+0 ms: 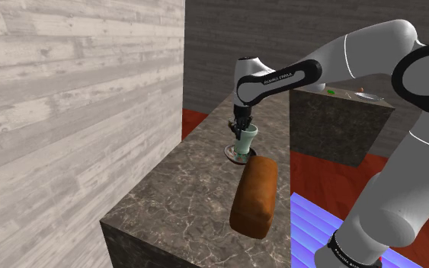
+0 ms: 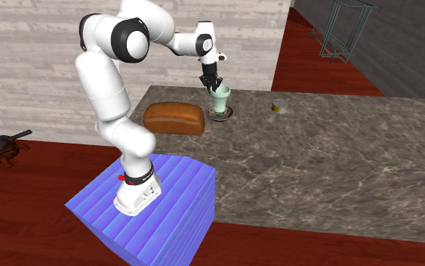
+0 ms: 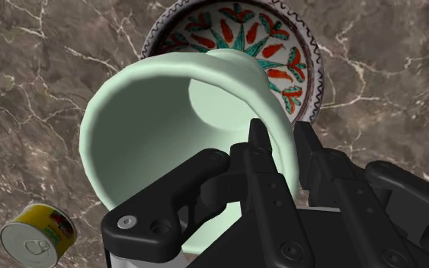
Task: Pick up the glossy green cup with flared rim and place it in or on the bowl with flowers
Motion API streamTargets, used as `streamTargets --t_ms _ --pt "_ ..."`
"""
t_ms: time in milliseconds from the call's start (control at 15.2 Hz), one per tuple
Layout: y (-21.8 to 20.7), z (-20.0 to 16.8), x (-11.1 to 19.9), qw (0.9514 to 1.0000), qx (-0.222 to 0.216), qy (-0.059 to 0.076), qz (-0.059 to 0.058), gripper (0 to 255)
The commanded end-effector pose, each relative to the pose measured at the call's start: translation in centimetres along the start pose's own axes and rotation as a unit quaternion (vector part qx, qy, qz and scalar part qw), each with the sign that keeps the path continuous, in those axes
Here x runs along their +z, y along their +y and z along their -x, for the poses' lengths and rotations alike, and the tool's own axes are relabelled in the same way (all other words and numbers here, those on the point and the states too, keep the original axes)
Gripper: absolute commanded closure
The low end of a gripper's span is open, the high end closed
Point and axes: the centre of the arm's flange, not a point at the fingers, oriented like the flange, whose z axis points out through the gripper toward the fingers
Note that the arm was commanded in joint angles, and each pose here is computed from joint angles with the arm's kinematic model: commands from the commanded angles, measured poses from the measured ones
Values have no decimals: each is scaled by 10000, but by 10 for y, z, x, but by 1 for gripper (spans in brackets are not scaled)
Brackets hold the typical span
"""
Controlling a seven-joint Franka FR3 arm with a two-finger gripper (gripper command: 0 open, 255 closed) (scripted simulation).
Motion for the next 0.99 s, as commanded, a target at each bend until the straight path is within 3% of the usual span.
streamTargets --t_ms 0,396,462,792,924 --pt "0 -1 4 10000 1 6 0 255" --pt "0 -1 4 10000 1 6 0 255" --pt "0 -1 4 10000 1 6 0 0" --pt "0 -1 4 10000 1 5 0 0" --pt "0 -1 -23 10000 1 6 0 0"
